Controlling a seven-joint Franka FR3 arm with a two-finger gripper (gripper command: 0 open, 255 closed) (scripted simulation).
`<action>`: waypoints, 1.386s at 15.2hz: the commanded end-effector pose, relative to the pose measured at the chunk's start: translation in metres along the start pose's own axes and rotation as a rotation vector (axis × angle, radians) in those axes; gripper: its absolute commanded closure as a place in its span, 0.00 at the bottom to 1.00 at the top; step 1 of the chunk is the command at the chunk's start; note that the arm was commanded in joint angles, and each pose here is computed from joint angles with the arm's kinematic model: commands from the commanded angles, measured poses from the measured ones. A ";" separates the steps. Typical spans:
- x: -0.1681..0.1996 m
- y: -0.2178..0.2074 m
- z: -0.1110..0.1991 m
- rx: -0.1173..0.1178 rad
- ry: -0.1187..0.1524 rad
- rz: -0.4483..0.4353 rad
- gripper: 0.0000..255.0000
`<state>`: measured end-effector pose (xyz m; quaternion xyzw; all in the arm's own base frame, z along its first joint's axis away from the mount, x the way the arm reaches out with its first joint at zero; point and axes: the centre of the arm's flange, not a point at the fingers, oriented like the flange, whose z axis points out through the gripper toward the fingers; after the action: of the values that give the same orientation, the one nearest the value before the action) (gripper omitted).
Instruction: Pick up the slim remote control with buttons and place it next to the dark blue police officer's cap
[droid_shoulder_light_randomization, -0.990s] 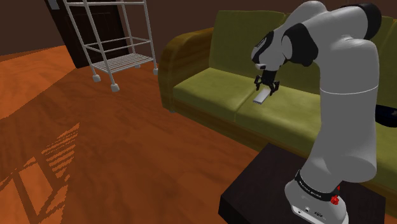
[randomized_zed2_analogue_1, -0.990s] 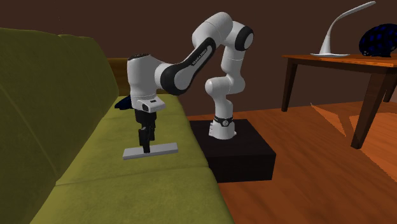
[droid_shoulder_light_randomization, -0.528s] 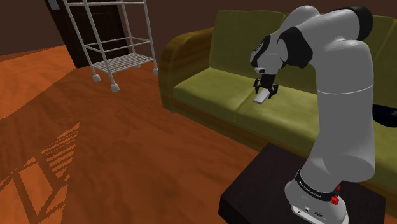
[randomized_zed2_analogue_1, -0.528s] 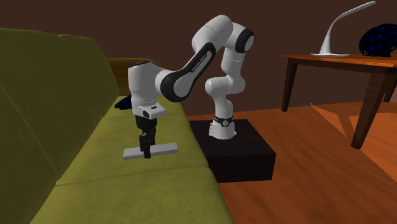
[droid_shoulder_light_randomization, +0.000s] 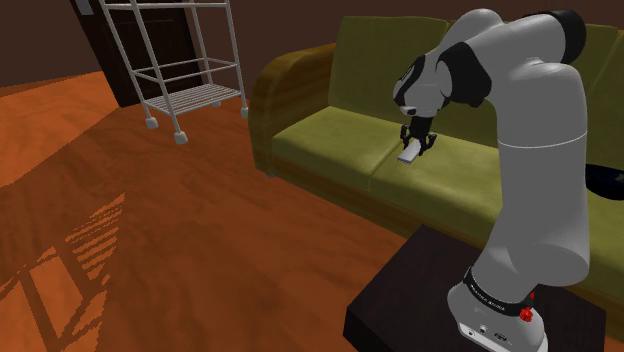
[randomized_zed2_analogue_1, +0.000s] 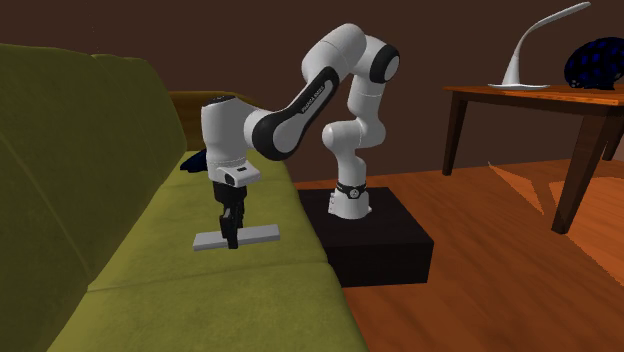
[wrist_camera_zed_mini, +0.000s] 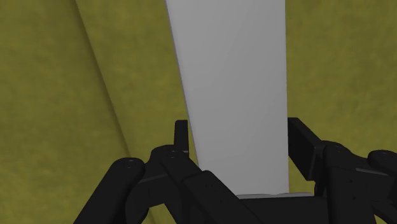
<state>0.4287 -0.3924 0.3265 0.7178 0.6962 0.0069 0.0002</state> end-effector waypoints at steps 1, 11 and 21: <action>0.000 0.000 0.001 0.001 0.001 0.001 1.00; 0.000 0.000 -0.026 0.001 0.001 0.001 1.00; 0.001 0.000 -0.079 0.001 0.001 0.001 1.00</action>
<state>0.4277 -0.3921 0.4003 0.7181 0.6959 0.0069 -0.0004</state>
